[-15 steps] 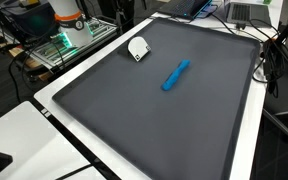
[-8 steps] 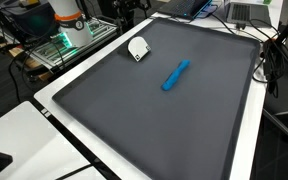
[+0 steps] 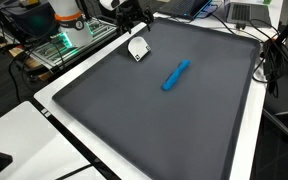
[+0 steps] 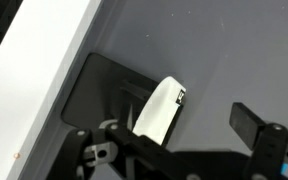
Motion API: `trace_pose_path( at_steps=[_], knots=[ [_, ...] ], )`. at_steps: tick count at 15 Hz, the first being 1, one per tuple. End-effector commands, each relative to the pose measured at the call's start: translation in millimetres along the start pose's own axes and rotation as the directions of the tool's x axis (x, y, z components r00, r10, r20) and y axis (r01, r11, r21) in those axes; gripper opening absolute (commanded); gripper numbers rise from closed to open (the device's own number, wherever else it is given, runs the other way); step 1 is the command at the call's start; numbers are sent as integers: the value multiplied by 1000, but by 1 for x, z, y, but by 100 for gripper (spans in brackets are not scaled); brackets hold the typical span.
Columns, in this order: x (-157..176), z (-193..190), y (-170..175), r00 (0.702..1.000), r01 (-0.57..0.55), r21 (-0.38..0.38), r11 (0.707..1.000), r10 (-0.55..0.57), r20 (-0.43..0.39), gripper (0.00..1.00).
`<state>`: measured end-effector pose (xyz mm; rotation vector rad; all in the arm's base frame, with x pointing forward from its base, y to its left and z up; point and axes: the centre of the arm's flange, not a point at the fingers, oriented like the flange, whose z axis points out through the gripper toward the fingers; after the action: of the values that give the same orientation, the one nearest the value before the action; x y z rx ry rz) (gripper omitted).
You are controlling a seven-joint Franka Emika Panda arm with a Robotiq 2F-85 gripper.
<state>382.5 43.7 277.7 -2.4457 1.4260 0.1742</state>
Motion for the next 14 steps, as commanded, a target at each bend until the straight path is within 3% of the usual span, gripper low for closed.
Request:
trace_pose_path(
  at_steps=[1,10,12,14],
  knots=[
    [2,21,27,995,-98,0,995,98,-8,100],
    [15,40,36,987,-161,11,987,162,-21,100],
    [17,41,37,985,-168,20,986,169,-30,90],
    [19,42,38,983,-176,25,984,177,-42,71]
  ],
)
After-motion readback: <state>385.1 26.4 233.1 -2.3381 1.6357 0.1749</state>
